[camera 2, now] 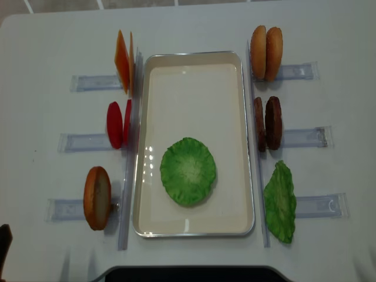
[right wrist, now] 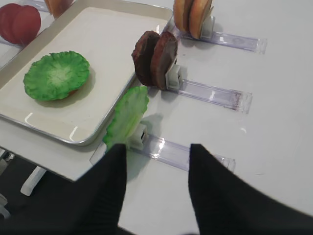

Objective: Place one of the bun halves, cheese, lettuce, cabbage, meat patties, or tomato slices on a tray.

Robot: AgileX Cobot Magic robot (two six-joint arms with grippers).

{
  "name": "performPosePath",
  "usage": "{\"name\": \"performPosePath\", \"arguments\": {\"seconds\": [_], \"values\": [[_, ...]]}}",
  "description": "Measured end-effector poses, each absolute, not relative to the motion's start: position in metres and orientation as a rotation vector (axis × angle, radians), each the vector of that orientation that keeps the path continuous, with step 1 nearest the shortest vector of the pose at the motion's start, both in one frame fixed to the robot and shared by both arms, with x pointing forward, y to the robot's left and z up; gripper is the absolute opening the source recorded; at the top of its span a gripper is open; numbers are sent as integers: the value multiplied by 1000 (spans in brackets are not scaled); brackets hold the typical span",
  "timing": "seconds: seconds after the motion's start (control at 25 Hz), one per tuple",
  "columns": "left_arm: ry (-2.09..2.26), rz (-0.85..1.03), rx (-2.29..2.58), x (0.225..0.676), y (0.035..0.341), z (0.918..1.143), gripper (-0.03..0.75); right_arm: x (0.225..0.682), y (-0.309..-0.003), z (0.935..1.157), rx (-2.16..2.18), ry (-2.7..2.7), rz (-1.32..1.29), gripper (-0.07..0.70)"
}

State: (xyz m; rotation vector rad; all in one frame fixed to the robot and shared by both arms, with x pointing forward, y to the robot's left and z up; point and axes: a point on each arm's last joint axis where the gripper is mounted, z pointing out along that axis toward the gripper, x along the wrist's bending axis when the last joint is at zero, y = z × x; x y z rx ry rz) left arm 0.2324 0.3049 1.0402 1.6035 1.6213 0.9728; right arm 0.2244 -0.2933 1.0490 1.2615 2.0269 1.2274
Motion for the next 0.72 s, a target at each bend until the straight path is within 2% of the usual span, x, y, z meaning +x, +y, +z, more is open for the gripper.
{"name": "performPosePath", "arguments": {"seconds": [0.72], "values": [[1621, 973, 1604, 232, 305, 1040, 454, 227, -290, 1049, 1489, 1771, 1093, 290]]}}
